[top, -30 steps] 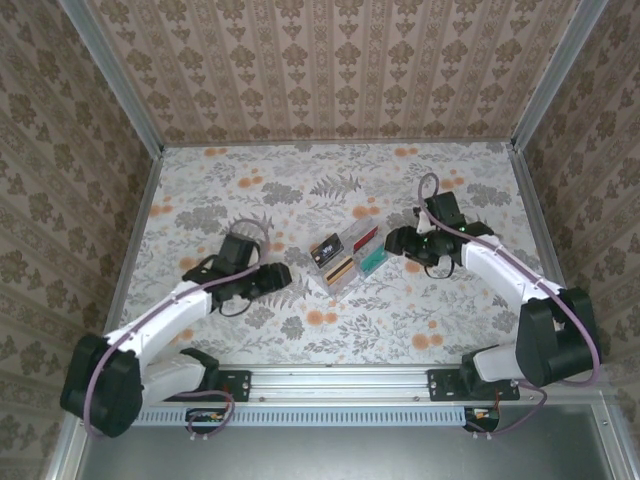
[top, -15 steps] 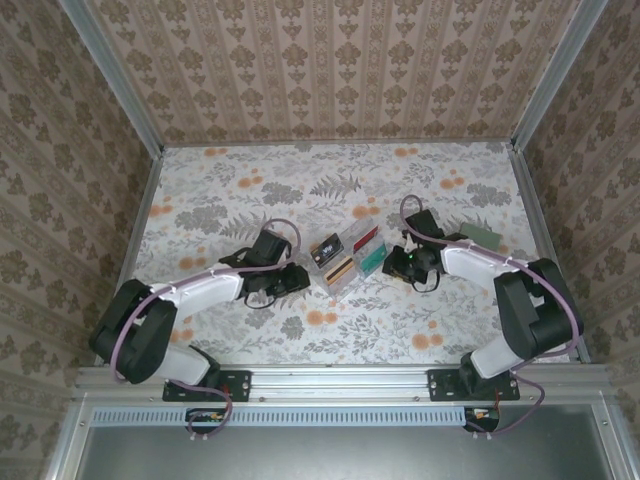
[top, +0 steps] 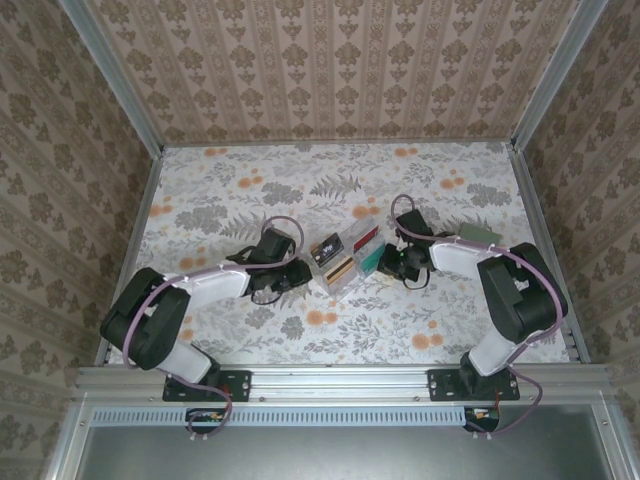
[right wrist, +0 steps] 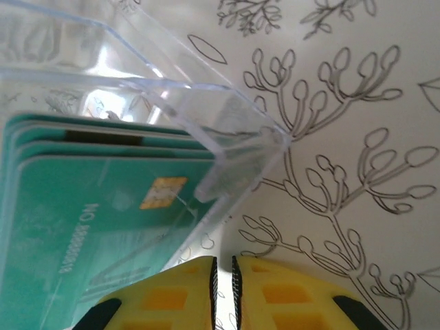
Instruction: Take the credit cards out of the card holder
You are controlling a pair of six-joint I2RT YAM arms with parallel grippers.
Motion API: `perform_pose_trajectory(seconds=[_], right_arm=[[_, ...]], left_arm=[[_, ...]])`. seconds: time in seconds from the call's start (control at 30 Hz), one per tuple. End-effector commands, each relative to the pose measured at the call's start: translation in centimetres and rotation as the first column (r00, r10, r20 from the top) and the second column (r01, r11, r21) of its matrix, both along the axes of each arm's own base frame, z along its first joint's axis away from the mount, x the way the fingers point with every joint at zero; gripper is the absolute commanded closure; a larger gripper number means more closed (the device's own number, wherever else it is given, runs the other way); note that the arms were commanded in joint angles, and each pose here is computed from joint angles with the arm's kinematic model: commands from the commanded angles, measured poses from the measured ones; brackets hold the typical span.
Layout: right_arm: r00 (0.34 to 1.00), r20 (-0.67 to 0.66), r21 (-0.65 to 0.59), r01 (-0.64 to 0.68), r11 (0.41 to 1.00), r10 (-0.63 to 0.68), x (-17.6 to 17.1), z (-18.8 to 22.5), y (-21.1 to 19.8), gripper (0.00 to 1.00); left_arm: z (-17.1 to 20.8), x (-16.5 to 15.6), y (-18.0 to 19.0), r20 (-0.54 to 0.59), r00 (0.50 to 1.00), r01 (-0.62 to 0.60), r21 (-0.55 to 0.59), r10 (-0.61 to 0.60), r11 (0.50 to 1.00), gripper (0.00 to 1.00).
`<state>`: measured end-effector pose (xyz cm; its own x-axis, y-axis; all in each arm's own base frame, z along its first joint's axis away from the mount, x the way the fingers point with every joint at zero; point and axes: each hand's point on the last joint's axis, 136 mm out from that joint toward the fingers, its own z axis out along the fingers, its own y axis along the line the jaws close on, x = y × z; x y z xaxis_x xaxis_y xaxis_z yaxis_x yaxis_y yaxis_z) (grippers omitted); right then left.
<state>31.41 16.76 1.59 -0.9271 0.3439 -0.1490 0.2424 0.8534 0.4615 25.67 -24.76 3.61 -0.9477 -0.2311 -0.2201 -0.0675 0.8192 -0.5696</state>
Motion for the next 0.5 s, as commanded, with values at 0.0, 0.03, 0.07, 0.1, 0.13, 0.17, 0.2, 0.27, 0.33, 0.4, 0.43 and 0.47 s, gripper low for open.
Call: perform_pose_trajectory(seconds=[0.0,0.03,0.07,0.1,0.13,0.17,0.2,0.27,0.33,0.4,0.43,0.47], right_arm=[[0.997,0.079,0.015,0.019,1.000,-0.020,2.6,0.3,1.2,0.81],[0.996,0.091,0.019,0.018,1.000,-0.019,3.0,0.4,1.5,0.81],[0.995,0.099,0.023,0.016,1.000,-0.018,3.4,0.5,1.9,0.81],[0.994,0.104,0.029,0.015,0.999,-0.018,3.9,0.6,2.2,0.81],[0.994,0.112,0.038,0.012,0.999,-0.016,4.3,0.8,2.7,0.81],[0.993,0.118,0.041,0.013,0.999,-0.018,4.8,0.9,3.0,0.81],[0.992,0.127,0.045,0.012,0.999,-0.017,5.2,1.0,3.3,0.80],[0.991,0.132,0.046,0.004,0.999,-0.010,6.0,1.0,4.1,0.80],[0.990,0.139,0.043,-0.002,0.999,-0.004,6.7,0.9,4.7,0.80],[0.989,0.148,0.045,-0.009,0.999,0.002,7.4,1.0,5.3,0.80],[0.989,0.151,0.041,-0.009,0.999,0.003,7.6,0.9,5.5,0.80],[0.988,0.153,0.036,-0.009,0.999,0.003,7.8,0.9,5.5,0.80]], left_arm=[[1.3,2.9,-0.5,0.076,0.996,-0.046,-0.019,0.048,0.999,0.76],[1.2,3.4,-0.3,0.083,0.995,-0.047,-0.003,0.047,0.999,0.76],[1.2,3.9,0.0,0.092,0.995,-0.050,0.007,0.049,0.999,0.76],[1.1,4.3,0.2,0.096,0.994,-0.052,0.015,0.050,0.999,0.76],[1.1,4.8,0.4,0.100,0.994,-0.056,0.020,0.054,0.998,0.76],[1.1,5.3,0.6,0.104,0.993,-0.057,0.023,0.054,0.998,0.76],[1.2,5.7,0.7,0.108,0.993,-0.059,0.024,0.056,0.998,0.75],[1.0,6.5,1.0,0.108,0.993,-0.057,0.035,0.053,0.998,0.75],[0.8,7.2,1.3,0.104,0.993,-0.058,0.044,0.053,0.997,0.75],[0.7,7.9,1.7,0.104,0.993,-0.064,0.050,0.058,0.997,0.75],[0.6,8.3,2.0,0.104,0.992,-0.071,0.051,0.065,0.996,0.75],[0.6,8.5,2.3,0.104,0.992,-0.080,0.053,0.074,0.995,0.75]])
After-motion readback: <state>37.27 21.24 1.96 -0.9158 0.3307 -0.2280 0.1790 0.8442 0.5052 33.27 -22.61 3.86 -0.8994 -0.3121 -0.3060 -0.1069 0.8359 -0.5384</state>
